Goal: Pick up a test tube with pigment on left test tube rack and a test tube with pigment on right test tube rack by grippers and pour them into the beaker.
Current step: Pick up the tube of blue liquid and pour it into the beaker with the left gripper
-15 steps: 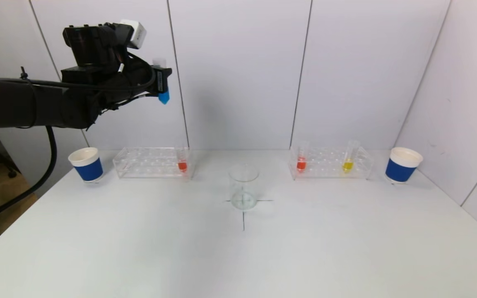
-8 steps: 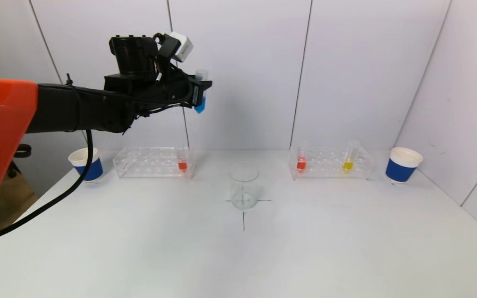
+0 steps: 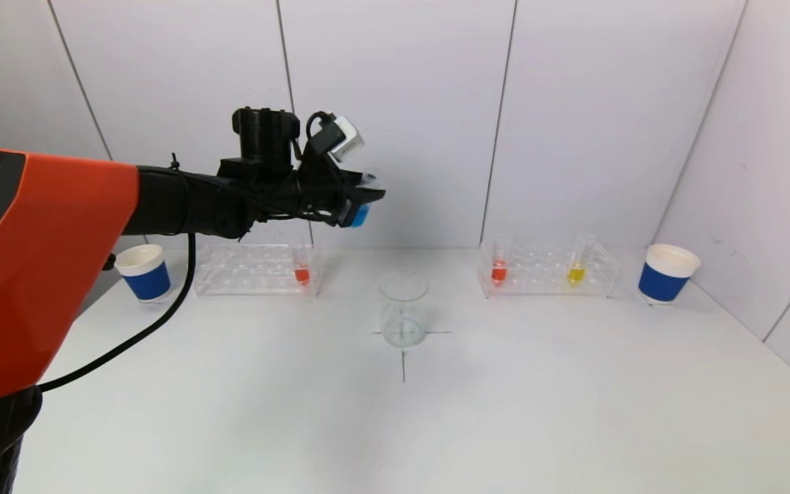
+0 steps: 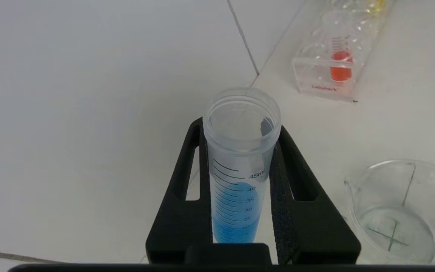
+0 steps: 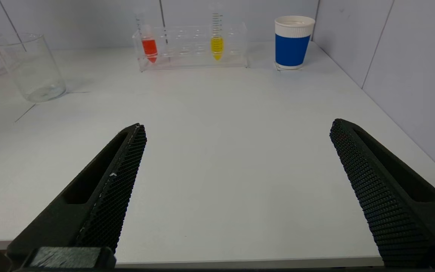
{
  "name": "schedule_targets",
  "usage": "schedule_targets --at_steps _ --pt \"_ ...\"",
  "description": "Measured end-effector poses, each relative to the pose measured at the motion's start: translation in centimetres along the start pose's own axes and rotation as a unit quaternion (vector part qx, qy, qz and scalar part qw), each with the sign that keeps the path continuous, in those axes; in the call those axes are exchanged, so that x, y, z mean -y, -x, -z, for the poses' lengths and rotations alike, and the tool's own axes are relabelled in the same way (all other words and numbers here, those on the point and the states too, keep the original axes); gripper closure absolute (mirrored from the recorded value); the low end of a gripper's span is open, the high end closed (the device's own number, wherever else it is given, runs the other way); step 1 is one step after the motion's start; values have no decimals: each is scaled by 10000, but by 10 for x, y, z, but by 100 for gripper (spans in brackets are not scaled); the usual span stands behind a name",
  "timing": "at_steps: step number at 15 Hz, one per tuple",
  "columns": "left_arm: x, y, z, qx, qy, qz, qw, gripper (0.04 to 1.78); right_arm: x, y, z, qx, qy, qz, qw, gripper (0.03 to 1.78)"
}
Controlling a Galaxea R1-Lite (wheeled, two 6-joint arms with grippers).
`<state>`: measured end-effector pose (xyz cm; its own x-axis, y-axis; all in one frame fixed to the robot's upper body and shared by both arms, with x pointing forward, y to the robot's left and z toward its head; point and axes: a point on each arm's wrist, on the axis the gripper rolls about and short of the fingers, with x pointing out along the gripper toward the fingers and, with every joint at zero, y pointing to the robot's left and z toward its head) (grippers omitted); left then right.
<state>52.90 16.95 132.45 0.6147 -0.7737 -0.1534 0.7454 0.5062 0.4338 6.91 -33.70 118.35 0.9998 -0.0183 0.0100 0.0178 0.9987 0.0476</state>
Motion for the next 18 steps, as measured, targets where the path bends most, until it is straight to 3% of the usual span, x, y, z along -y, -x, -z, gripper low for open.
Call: schedule_targets --at_steps 4,8,18 --pt "7 -3 13 -106 -529 862 9948 137 0 0 0 2 0 2 10000 4" --pt "14 -1 18 -182 -987 1450 9843 137 0 0 0 0 2 0 10000 4" --pt "27 -12 28 -95 -2675 1666 9490 137 0 0 0 2 0 2 10000 4"
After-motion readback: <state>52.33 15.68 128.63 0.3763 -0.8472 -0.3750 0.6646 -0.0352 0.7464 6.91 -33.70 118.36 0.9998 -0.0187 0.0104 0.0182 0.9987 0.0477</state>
